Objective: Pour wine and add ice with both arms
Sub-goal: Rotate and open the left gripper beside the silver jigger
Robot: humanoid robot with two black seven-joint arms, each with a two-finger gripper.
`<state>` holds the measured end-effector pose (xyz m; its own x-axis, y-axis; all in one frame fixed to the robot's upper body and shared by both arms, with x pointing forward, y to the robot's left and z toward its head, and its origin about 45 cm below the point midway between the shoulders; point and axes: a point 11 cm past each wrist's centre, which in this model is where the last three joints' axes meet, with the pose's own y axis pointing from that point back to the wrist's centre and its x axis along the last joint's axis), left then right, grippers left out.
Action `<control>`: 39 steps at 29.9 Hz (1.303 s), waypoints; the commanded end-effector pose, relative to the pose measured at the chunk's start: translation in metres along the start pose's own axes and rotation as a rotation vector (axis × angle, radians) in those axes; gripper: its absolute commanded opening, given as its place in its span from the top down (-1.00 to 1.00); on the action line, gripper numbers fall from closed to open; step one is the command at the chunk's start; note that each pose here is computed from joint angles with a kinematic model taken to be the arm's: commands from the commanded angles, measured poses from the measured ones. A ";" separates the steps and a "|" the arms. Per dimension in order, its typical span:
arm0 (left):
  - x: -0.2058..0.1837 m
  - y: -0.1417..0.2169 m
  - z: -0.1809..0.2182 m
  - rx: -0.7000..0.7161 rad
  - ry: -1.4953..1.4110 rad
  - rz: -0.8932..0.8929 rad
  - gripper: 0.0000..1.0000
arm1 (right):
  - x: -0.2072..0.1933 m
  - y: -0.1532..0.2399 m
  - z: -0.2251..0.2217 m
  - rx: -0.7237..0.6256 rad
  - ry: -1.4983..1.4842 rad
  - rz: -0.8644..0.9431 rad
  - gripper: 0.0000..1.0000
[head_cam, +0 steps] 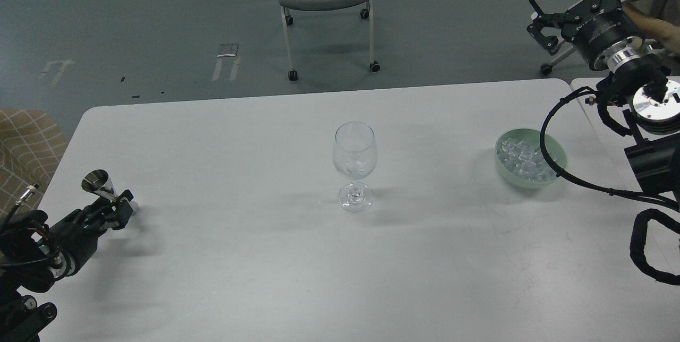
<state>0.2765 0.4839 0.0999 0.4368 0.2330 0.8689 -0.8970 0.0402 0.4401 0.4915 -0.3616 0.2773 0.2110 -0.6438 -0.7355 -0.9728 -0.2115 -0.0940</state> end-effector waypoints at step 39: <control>0.018 0.047 -0.011 -0.123 0.006 -0.057 -0.66 | 0.017 0.012 0.000 -0.006 0.008 0.036 -1.00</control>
<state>0.2438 0.4995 0.1338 0.4835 0.2347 0.8433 -0.8743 0.1754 0.4525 0.4845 -0.3737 0.2662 0.1815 -0.6559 -0.7327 -0.9786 -0.1943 -0.0685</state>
